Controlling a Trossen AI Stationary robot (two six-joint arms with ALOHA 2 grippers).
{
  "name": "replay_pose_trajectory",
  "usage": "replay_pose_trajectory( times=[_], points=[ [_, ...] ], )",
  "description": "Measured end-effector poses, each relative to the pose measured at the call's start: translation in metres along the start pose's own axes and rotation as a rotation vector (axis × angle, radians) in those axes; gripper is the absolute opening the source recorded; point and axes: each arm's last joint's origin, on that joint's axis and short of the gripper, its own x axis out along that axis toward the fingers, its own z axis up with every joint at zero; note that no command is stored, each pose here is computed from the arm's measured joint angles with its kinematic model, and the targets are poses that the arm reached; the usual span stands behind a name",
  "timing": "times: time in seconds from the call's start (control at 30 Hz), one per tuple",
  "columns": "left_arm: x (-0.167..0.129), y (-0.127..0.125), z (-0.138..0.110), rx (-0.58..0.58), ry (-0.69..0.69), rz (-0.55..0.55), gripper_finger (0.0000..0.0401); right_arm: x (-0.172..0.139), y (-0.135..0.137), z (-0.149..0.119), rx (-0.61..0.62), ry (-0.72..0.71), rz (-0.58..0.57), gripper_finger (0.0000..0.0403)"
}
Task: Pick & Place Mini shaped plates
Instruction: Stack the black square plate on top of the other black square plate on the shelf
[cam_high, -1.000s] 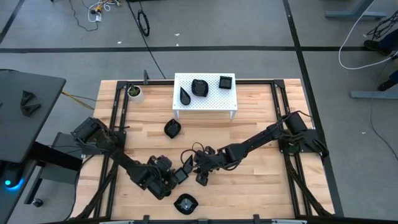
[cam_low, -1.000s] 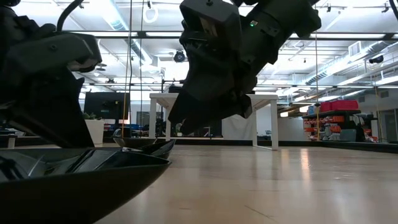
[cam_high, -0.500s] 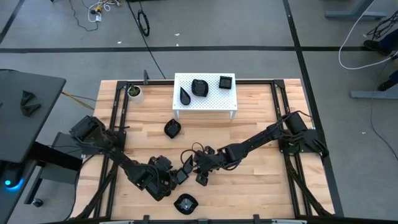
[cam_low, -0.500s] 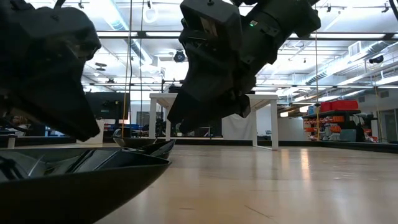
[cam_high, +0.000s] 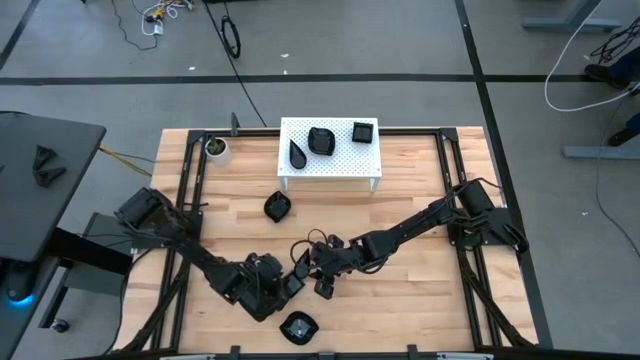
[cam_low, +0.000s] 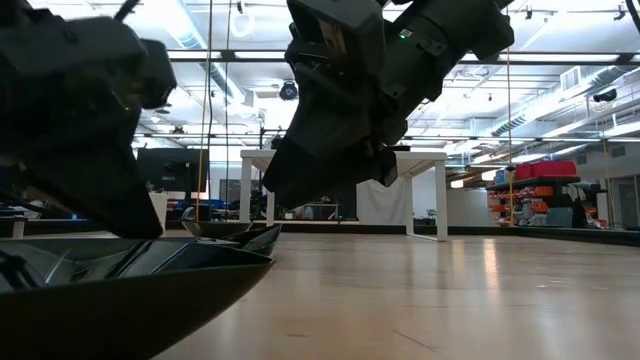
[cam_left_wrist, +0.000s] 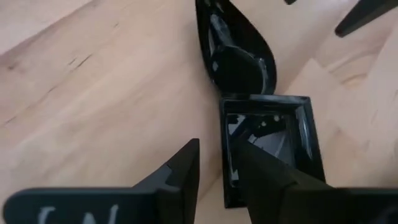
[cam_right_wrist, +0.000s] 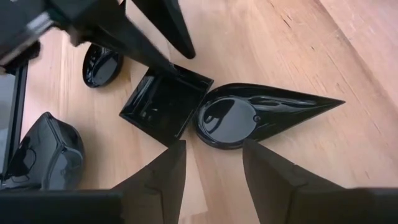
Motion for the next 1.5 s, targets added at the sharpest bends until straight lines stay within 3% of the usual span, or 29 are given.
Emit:
replay_pose_trajectory(
  times=[0.3,0.57,0.67,0.87,1.03,1.23,1.5],
  points=[
    [0.009,0.002,0.0,-0.006,0.041,0.019,0.0096,0.0,0.0,0.0,-0.016,-0.001,0.0,0.016],
    [0.009,0.0,0.001,0.026,0.017,0.001,0.0014,-0.014,0.001,-0.001,-0.117,0.046,-0.03,0.016],
    [0.004,-0.001,0.005,0.017,0.011,-0.015,0.0011,-0.03,0.004,0.003,-0.138,0.056,-0.046,0.016],
    [-0.017,-0.004,0.022,0.006,-0.067,-0.059,0.0009,-0.06,0.021,0.008,-0.268,-0.045,-0.093,0.016],
    [-0.029,-0.008,0.038,-0.027,-0.278,-0.067,0.0007,-0.069,0.043,0.006,-0.387,-0.249,-0.158,0.016],
    [-0.029,-0.016,0.052,-0.009,-0.404,-0.094,0.0012,-0.068,0.043,0.006,-0.288,-0.424,-0.201,0.016],
    [-0.03,-0.021,0.058,0.032,-0.464,-0.11,0.0012,-0.059,0.023,0.002,-0.169,-0.403,-0.233,0.016]
  ],
)
